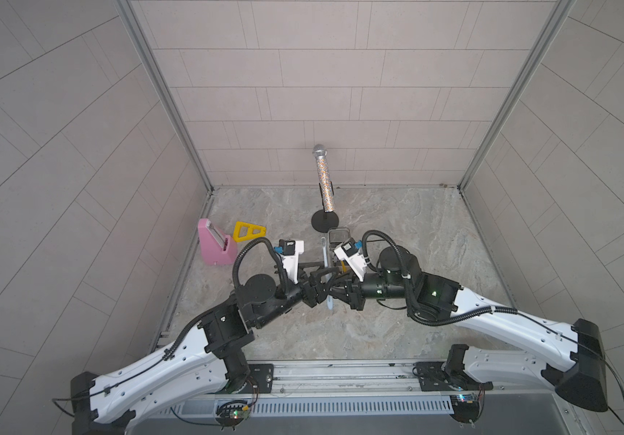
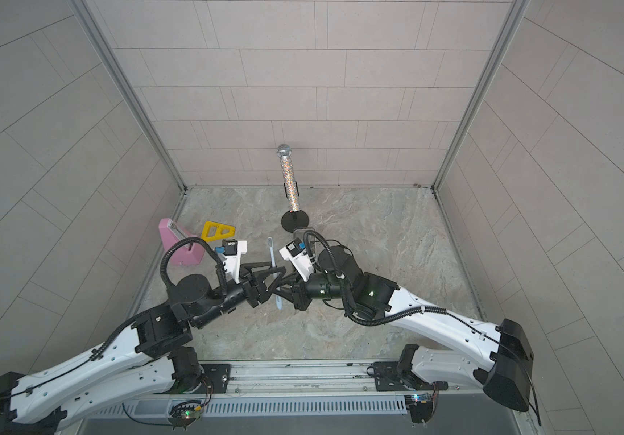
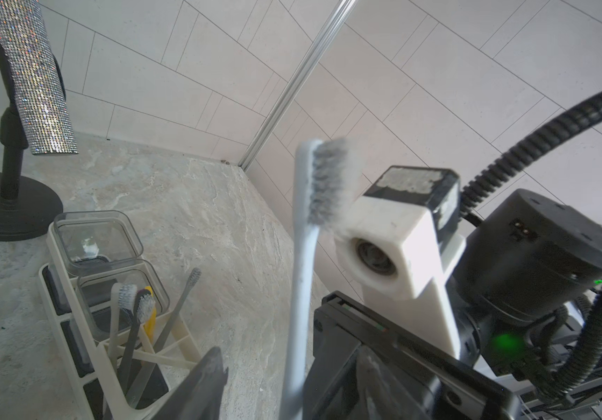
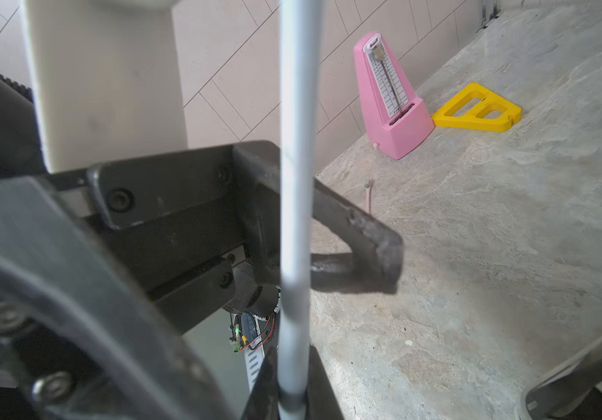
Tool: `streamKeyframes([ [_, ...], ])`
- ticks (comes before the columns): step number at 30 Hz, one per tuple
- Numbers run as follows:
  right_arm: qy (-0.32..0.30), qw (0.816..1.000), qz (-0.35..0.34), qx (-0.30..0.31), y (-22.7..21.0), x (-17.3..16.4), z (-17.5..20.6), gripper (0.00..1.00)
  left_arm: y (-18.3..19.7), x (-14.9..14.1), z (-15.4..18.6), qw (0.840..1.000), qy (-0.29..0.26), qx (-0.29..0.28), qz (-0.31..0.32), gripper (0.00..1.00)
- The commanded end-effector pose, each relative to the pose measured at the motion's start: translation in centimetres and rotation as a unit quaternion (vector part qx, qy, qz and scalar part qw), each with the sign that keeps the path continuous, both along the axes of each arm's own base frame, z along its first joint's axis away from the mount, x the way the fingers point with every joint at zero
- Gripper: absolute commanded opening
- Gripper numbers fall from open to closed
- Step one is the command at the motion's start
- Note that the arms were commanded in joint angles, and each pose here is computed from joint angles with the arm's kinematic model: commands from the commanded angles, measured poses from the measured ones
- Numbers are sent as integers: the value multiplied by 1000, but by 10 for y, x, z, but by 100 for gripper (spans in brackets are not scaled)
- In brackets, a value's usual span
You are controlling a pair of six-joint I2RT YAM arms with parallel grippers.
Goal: Place the toothbrush into the toothbrush holder
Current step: Place the toothbrush in the toothbrush holder.
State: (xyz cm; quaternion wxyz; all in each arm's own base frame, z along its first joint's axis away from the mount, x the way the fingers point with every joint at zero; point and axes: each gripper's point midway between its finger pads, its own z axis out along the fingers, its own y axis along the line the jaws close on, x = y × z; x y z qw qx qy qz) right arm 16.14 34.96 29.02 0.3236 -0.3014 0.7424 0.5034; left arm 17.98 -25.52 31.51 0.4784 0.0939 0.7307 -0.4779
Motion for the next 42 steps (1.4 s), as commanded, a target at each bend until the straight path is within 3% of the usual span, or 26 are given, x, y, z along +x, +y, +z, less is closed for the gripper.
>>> streamKeyframes([
  [1, -23, 999, 11, 20, -4, -6, 23, 8, -1, -2, -3, 1000, 4, 0, -4, 60],
  [5, -27, 999, 13, 22, -7, -8, 26, 9, 2, 0, -5, 1000, 3, 5, 4, 54],
  [13, -24, 999, 19, 20, -3, -8, 23, 9, -6, -1, 0, 1000, 5, -18, -10, 24],
  [19, -24, 999, 18, 10, -3, -7, 18, 9, -8, -2, 1, 999, 5, -34, -15, 9],
  [25, -26, 1000, 2, 3, -7, -3, 15, 16, -7, 0, -5, 1000, 7, -28, -9, 3],
  [30, -27, 1000, -8, -11, -11, -1, 11, 43, -3, 0, -5, 1000, 2, -15, -4, 2],
  [33, -32, 999, -19, -17, -19, 0, 10, 52, -1, 0, -6, 1000, 2, -11, 0, 1],
  [42, -47, 996, -70, -15, -62, 22, 35, 58, -3, -2, -5, 1000, 2, -5, -8, 1],
])
